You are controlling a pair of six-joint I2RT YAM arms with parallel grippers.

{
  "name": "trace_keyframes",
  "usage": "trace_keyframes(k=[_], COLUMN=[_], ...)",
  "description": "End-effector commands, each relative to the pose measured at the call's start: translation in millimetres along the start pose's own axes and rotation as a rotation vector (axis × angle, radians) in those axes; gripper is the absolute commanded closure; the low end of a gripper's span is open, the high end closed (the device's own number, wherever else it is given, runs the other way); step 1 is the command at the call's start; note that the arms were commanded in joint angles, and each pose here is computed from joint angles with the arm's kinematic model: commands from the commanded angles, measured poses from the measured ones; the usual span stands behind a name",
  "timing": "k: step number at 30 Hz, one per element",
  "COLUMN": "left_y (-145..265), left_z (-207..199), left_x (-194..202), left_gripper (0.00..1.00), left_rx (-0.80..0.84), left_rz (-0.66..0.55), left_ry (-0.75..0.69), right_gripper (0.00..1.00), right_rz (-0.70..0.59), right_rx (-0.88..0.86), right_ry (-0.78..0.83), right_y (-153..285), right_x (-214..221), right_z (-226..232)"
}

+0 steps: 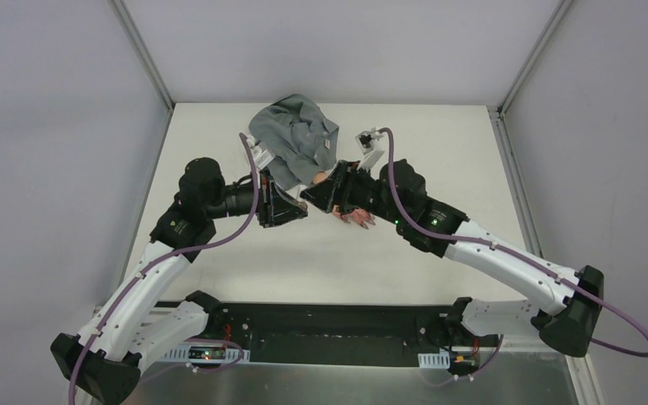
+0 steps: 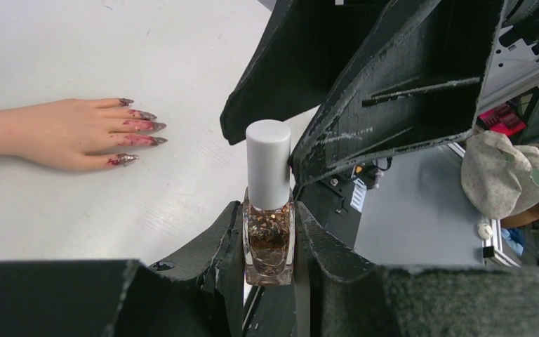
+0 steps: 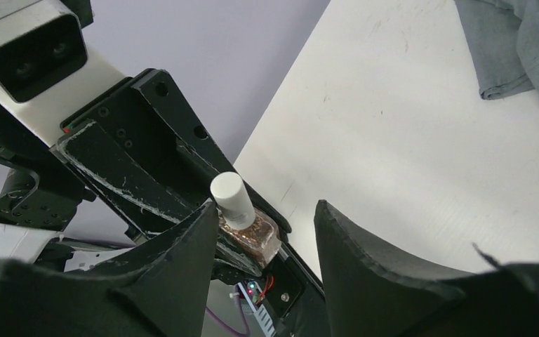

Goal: Paint the nails
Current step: Unscrew the nail polish bottle.

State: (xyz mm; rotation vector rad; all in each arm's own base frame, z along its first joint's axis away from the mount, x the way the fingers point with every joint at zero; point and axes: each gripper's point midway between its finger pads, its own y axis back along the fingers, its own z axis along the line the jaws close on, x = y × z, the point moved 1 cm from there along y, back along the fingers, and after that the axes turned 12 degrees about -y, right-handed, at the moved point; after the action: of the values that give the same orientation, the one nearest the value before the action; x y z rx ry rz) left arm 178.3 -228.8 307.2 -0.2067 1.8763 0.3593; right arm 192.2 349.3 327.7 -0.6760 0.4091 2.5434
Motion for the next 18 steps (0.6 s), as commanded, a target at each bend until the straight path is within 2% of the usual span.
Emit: trace_keyframes(k=[1, 9, 14, 18], left_y=[2.5, 2.7, 3.8, 4.2], left_z=[2.8, 1.4, -0.3, -3.4], left_x=[-6.2, -6.2, -7.1, -8.1], left_gripper=[1.0, 1.0, 1.0, 1.0], left_rx=[-0.024, -0.016, -0.013, 0.004], left_rz=[-0.021, -0.02, -0.024, -0.024], left_ry=[-0.013, -0.014, -0.02, -0.021], right_gripper=[0.45, 0.57, 0.68, 0.89], right_rz=[-0.081, -0.07, -0.062, -0.055], right_rx=[-0.047, -0.041, -0.029, -0.017], right_ry=[-0.003, 0.002, 0.004, 0.016], right_y=[-5.0, -19.6, -24.1, -24.8], right_x=[-19.2, -12.9, -11.1, -9.9], right_z=[33.2, 35.7, 34.4, 32.1])
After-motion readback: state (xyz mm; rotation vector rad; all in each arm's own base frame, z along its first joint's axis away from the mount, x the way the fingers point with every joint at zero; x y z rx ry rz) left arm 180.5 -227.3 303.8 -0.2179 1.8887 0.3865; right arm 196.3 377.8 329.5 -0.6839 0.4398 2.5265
